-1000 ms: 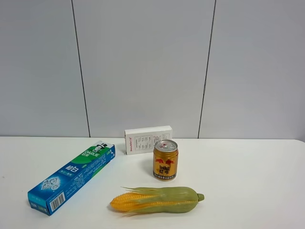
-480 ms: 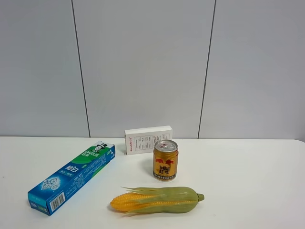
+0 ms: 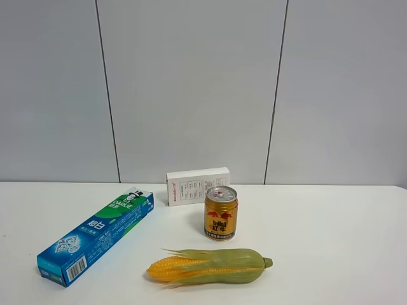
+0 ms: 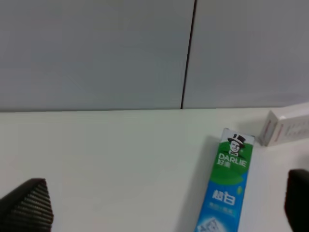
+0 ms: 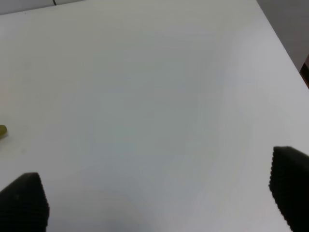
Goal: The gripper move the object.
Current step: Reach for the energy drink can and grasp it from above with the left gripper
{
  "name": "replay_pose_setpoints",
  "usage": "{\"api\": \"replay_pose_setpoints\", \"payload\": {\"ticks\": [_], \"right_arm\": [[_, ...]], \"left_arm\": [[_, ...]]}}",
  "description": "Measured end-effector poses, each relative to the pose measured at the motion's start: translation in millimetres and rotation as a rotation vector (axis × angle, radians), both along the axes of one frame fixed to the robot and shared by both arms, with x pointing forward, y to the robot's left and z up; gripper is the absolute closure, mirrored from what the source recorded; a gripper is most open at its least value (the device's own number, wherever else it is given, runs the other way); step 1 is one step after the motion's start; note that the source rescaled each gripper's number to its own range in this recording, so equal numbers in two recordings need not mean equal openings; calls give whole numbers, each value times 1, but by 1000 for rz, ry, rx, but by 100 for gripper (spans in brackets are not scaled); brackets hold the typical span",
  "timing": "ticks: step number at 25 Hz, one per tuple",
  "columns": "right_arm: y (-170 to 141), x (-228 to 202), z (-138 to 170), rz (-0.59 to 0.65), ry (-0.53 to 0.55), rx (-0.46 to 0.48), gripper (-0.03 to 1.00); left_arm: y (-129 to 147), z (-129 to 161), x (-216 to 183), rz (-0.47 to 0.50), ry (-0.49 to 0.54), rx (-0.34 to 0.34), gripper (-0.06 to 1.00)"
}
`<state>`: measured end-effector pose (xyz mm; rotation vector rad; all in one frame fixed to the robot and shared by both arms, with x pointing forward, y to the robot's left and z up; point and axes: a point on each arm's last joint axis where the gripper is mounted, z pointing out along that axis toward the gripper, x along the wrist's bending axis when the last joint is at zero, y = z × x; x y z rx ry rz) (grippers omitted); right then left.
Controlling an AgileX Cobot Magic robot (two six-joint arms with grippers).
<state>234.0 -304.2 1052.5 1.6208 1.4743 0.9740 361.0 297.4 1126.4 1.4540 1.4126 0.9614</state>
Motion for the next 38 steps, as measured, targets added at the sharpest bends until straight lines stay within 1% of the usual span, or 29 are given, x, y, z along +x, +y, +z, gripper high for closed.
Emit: {"api": "replay_pose_setpoints", "payload": {"ticks": [3, 6, 11, 16, 17, 19, 21, 23, 26, 29, 32, 37, 38], "right_arm": [[0, 0, 0, 0, 0, 0, -3], [0, 0, 0, 0, 0, 0, -3], [0, 0, 0, 0, 0, 0, -3], [0, 0, 0, 0, 0, 0, -3], [0, 0, 0, 0, 0, 0, -3], [0, 0, 0, 0, 0, 0, -3], [0, 0, 0, 0, 0, 0, -3], [0, 0, 0, 0, 0, 0, -3], [0, 0, 0, 0, 0, 0, -3], [0, 0, 0, 0, 0, 0, -3], [0, 0, 0, 0, 0, 0, -3], [0, 0, 0, 0, 0, 0, -3], [0, 0, 0, 0, 0, 0, -3]], "left_arm": [[-10, -4, 26, -75, -1, 36, -6], [-30, -12, 51, -177, -2, 61, -5], [-77, -35, 83, -350, 8, 86, -5], [-117, -63, 101, -469, 30, 135, -5], [-123, -68, 104, -483, 36, 139, -5], [-134, -78, 111, -503, 32, 126, -5], [-141, -85, 118, -508, 17, 101, -5], [-147, -92, 125, -510, -8, 57, -5], [-155, -105, 134, -525, -19, 25, -5], [-159, -120, 140, -531, 10, 29, -5], [-163, -134, 144, -548, 18, 51, -5], [-166, -152, 138, -618, -85, 36, -5], [-166, -156, 135, -634, -91, 38, -5]]}}
